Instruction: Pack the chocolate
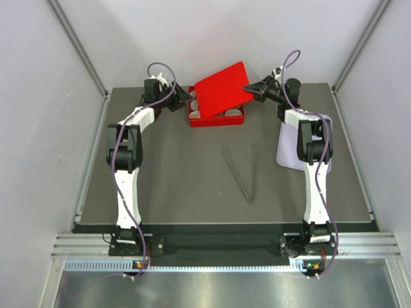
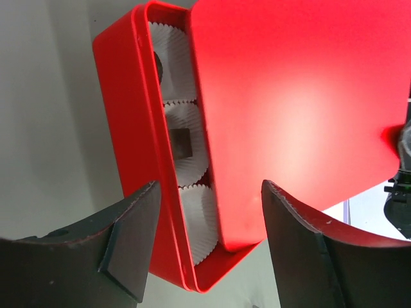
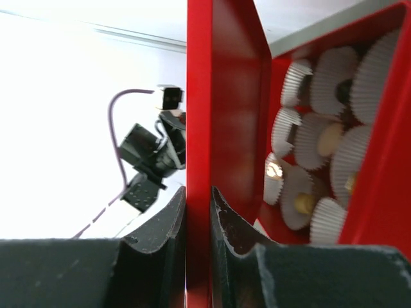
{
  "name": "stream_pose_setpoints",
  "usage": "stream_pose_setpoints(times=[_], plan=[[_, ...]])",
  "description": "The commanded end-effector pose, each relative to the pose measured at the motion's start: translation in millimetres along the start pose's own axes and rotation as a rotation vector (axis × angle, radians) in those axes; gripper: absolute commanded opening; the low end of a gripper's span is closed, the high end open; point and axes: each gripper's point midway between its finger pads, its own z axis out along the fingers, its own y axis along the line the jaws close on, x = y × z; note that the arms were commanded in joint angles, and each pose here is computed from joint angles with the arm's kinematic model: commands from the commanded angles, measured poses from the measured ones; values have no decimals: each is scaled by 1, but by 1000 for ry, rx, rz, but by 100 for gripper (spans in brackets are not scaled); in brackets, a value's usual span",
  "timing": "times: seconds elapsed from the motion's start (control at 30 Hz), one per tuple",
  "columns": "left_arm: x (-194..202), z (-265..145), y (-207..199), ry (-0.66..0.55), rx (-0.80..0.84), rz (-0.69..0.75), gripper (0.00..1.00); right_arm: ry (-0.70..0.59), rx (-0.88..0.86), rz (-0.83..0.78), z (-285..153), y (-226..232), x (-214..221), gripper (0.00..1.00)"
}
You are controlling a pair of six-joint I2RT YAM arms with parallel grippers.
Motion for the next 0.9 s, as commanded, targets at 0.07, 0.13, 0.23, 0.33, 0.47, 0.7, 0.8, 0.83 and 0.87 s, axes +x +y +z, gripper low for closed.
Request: stream_pose_setpoints(times=[0.07, 0.13, 0.23, 0.33, 0.47, 0.7, 0.8, 0.83, 0.87], plan=[[-37, -25, -50, -75, 76, 64, 69, -27, -150, -65, -5, 56, -11, 0], [-38, -26, -52, -76, 77, 60, 69, -37, -179, -52, -6, 62, -12, 0], [-41, -30, -58, -83, 83, 67, 69, -41, -207, -48, -7, 71, -11, 0], [-44, -33, -62, -87, 87, 68, 68, -41, -202, -37, -4, 69, -7, 0], [-48, -39, -61, -103, 85, 53, 66, -33, -199, -14, 3, 63, 2, 0], [-57, -53, -43, -137, 60, 3, 65, -49, -195, 21, 18, 52, 13, 0], [-55, -51, -39, -123, 64, -3, 65, -60, -190, 43, 23, 46, 14, 0], [-54, -49, -38, -119, 67, -3, 65, -59, -188, 48, 26, 45, 17, 0], [-51, -47, -36, -110, 69, -11, 65, -58, -187, 52, 27, 43, 18, 0]])
